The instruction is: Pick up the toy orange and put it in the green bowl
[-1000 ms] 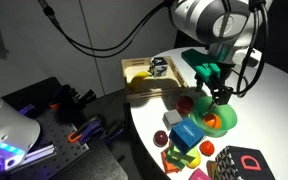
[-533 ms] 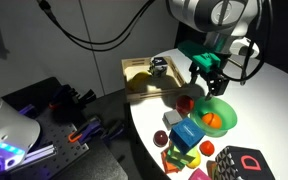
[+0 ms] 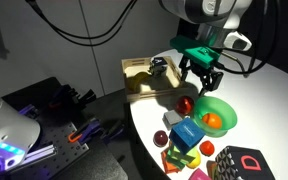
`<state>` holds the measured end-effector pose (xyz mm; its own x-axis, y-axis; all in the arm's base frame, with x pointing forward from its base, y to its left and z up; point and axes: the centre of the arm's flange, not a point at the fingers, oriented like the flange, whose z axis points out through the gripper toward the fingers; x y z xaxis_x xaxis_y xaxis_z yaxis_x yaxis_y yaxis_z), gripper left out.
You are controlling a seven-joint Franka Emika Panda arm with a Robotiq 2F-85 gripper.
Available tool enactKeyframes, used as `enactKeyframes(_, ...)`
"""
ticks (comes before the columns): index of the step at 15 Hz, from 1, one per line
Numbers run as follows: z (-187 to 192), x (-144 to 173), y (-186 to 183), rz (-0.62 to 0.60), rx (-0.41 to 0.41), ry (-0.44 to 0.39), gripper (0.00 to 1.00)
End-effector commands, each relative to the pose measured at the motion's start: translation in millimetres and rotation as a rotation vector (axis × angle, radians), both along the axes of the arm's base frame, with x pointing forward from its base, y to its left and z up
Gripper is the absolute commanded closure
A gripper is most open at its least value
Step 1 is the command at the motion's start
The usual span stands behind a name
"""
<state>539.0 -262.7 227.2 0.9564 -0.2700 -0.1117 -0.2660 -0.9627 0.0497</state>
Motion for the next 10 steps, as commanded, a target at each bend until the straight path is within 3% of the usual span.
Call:
enactKeyframes(1,15.8,-24.0,12.6,0.090,0.014,0.013,0.00)
enactKeyframes(10,7.5,-23.9,15.3,0.095,0.023,0.020,0.00)
